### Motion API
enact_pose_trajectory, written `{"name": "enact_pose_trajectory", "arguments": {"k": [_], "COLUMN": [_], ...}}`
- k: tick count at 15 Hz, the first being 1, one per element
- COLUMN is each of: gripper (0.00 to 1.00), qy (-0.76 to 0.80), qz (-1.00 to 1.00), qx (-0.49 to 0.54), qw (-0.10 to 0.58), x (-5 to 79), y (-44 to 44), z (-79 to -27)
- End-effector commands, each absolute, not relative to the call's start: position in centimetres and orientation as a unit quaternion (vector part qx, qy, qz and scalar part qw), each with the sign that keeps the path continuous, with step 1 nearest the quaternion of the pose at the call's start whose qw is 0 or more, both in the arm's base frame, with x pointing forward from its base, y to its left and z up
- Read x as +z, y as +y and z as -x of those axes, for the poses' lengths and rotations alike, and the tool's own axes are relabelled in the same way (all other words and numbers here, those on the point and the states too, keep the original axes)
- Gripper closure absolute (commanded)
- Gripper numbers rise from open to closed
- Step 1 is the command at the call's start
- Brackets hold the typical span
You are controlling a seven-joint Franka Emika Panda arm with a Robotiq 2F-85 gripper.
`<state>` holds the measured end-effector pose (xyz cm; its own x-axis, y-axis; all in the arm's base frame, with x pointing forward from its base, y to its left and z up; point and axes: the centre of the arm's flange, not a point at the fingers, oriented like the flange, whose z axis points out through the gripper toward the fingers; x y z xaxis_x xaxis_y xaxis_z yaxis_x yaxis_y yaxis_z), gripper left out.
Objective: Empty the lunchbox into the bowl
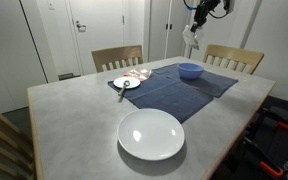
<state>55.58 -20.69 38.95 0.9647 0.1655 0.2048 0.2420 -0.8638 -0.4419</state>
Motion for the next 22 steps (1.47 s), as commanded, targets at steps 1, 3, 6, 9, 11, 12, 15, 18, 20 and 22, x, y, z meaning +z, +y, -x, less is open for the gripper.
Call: {"name": "enact_pose_trajectory", "arguments": {"k": [1, 3, 6, 9, 11, 12, 15, 18, 20, 22], "gripper": [0.98, 0.98, 0.98, 0.98, 0.98, 0.98, 0.98, 0.98, 0.98, 0.98], "qy": [-0.136, -0.149, -0.162, -0.174, -0.183, -0.186, -0.194, -0.196, -0.196, -0.197], "qz": [0.940, 0.929, 0.918, 0.910, 0.904, 0.901, 0.892, 0.883, 0.877, 0.868], "qx": [-0.092, -0.092, -0.085, -0.077, -0.073, -0.071, -0.071, -0.078, -0.085, -0.098], "qw": [0.298, 0.325, 0.352, 0.368, 0.379, 0.385, 0.401, 0.418, 0.431, 0.446], "x": [38.3, 37.6, 36.8, 36.3, 36.0, 35.8, 35.2, 34.3, 33.6, 32.8], "y": [-23.7, -24.3, -24.8, -25.3, -25.5, -25.7, -26.0, -26.5, -26.9, -27.3], "z": [-56.6, -56.6, -56.7, -57.0, -57.1, -57.2, -57.1, -56.7, -56.3, -55.9]}}
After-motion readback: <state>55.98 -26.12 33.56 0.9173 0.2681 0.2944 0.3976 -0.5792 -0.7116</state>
